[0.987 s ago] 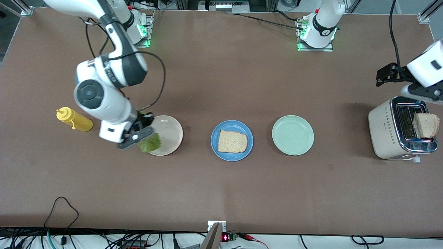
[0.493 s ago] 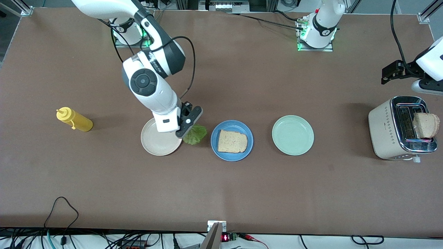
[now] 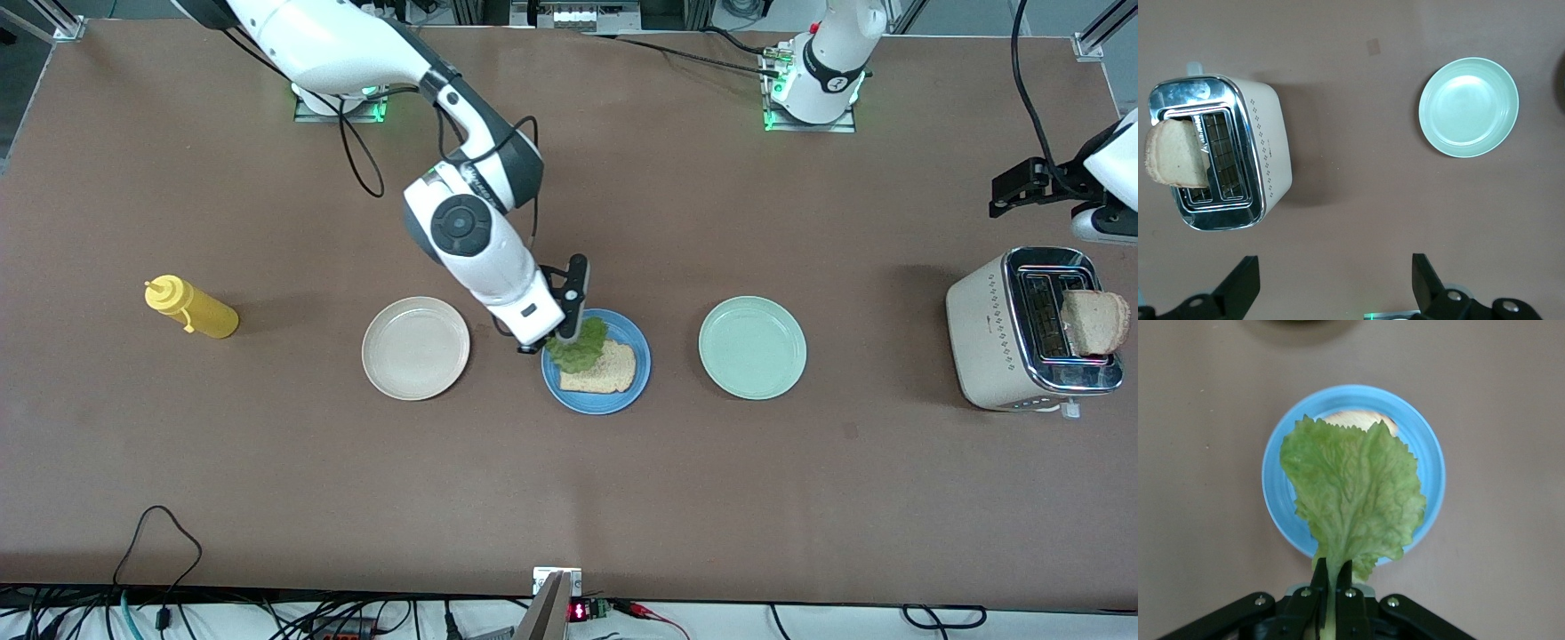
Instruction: Make sandwich in blue plate with both arms
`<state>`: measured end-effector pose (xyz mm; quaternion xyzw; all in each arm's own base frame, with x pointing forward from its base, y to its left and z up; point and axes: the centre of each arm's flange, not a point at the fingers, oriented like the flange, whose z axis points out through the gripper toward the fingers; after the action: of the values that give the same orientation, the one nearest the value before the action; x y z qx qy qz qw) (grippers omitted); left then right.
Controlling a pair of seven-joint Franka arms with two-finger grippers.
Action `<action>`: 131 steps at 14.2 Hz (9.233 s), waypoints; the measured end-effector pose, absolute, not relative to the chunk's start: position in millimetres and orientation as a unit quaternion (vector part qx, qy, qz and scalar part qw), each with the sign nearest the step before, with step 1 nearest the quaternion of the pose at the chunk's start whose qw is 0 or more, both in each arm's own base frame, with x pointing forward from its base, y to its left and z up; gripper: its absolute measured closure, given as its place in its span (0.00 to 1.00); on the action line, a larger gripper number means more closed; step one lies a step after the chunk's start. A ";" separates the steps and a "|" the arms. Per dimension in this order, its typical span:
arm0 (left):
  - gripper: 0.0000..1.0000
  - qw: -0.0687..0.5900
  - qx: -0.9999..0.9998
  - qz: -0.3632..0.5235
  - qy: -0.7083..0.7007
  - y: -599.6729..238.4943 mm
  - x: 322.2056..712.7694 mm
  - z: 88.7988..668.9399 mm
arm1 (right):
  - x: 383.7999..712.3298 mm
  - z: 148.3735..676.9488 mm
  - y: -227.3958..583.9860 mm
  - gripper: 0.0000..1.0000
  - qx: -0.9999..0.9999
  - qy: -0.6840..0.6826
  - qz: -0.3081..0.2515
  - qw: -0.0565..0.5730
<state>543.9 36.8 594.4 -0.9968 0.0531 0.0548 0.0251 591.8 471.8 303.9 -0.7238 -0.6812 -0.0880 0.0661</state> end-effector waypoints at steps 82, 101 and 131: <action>0.00 0.024 -0.997 0.062 0.031 53.4 542.5 588.3 | 527.3 296.9 -248.3 0.00 -0.827 -0.428 -0.228 0.284; 0.00 0.023 -0.997 0.069 0.034 50.0 546.3 580.4 | 504.6 198.8 -264.2 0.00 -0.774 -0.430 -0.313 0.343; 0.00 0.023 -0.997 0.071 0.034 49.6 547.0 579.0 | 657.6 346.4 136.2 0.47 -0.749 -0.625 -0.198 0.097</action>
<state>547.0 49.6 579.0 -0.9967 0.0341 0.0706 0.0230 657.6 136.2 346.4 -0.7492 -0.6246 -0.1979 0.0968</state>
